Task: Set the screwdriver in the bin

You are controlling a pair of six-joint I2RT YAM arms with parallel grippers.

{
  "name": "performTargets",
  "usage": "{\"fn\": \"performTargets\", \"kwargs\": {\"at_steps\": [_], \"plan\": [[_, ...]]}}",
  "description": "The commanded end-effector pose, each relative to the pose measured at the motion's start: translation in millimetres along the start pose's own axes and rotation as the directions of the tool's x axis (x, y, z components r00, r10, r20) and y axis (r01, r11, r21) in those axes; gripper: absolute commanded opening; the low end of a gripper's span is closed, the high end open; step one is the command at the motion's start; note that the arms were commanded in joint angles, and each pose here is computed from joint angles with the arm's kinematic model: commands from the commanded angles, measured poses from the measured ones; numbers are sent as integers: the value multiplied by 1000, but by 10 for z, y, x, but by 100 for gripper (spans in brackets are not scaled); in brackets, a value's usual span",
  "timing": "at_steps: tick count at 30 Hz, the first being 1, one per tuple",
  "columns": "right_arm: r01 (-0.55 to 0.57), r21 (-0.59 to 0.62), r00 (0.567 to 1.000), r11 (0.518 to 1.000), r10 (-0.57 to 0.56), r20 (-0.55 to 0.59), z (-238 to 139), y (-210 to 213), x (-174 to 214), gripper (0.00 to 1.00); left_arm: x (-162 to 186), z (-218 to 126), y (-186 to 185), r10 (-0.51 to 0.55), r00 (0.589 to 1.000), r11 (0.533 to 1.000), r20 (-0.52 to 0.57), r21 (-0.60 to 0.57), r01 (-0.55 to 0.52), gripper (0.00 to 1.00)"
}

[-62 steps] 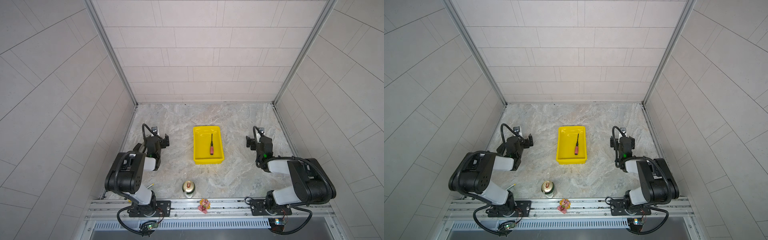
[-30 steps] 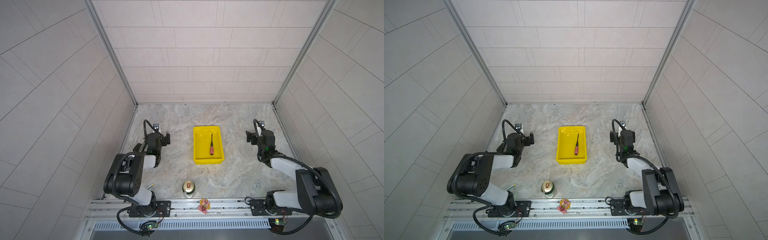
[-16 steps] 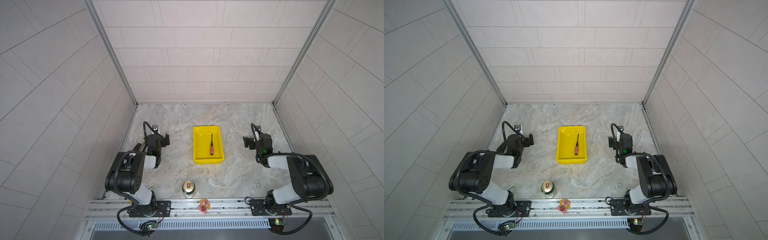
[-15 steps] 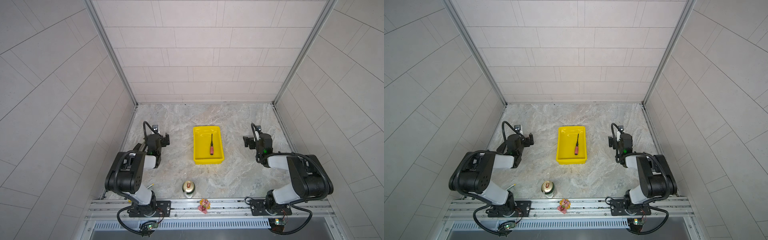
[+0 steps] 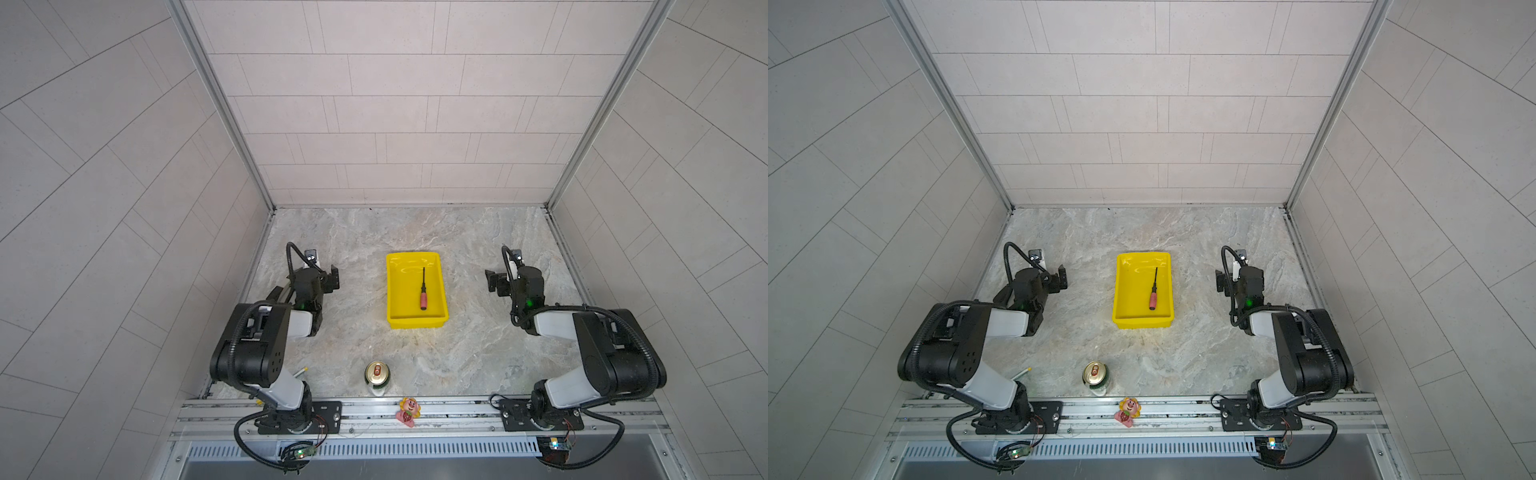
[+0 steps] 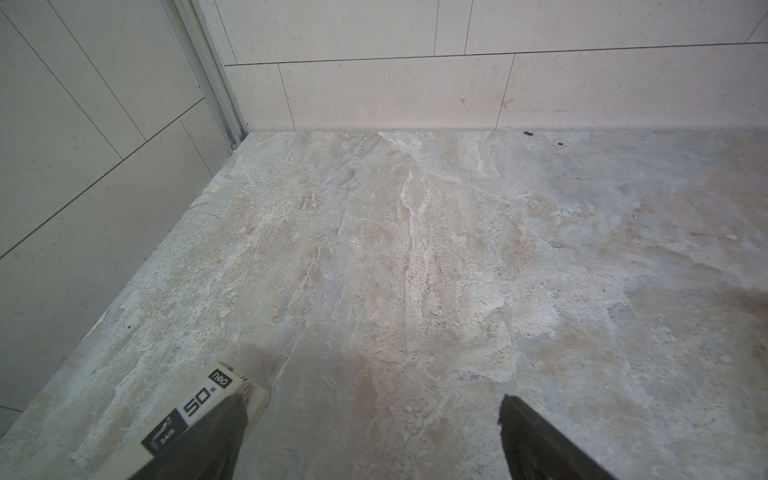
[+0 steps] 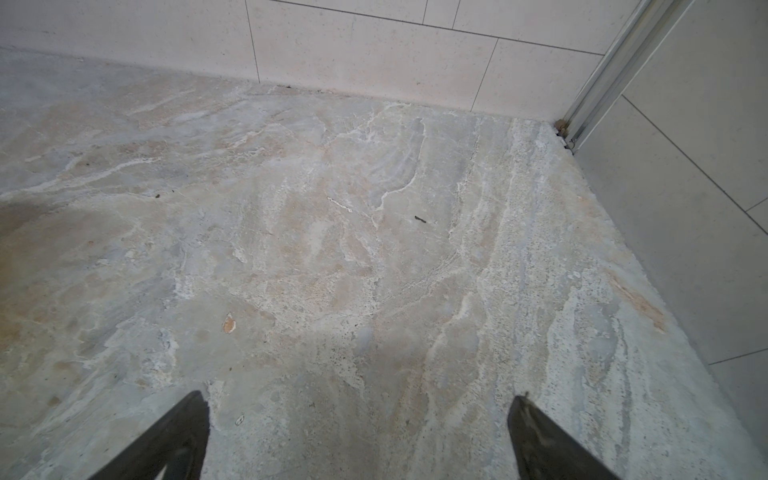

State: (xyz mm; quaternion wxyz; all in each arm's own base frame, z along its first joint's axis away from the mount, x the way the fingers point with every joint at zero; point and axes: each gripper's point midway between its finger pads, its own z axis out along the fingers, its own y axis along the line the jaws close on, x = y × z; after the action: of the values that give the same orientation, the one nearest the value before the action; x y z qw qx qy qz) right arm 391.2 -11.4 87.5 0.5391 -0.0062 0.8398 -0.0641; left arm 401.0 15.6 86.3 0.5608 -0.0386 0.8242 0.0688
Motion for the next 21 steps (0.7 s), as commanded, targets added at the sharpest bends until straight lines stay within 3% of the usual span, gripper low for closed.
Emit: {"fn": "performTargets", "kwargs": {"at_steps": [1,4,10,21], "plan": [[-40,39,998,998,39,46,-81,-108,33,100,3,-1,21,-3,1000,1000,8,-9,3,100],[-77,74,996,994,73,60,-108,-198,33,100,-3,-2,29,-4,1000,1000,10,-12,4,100],[-2,15,1000,1000,2,-4,12,-22,13,100,-2,-2,27,-4,1000,1000,10,-11,4,100],[-1,14,1000,1000,2,-3,7,-19,14,100,2,-1,27,-4,1000,1000,8,-10,4,100]]}}
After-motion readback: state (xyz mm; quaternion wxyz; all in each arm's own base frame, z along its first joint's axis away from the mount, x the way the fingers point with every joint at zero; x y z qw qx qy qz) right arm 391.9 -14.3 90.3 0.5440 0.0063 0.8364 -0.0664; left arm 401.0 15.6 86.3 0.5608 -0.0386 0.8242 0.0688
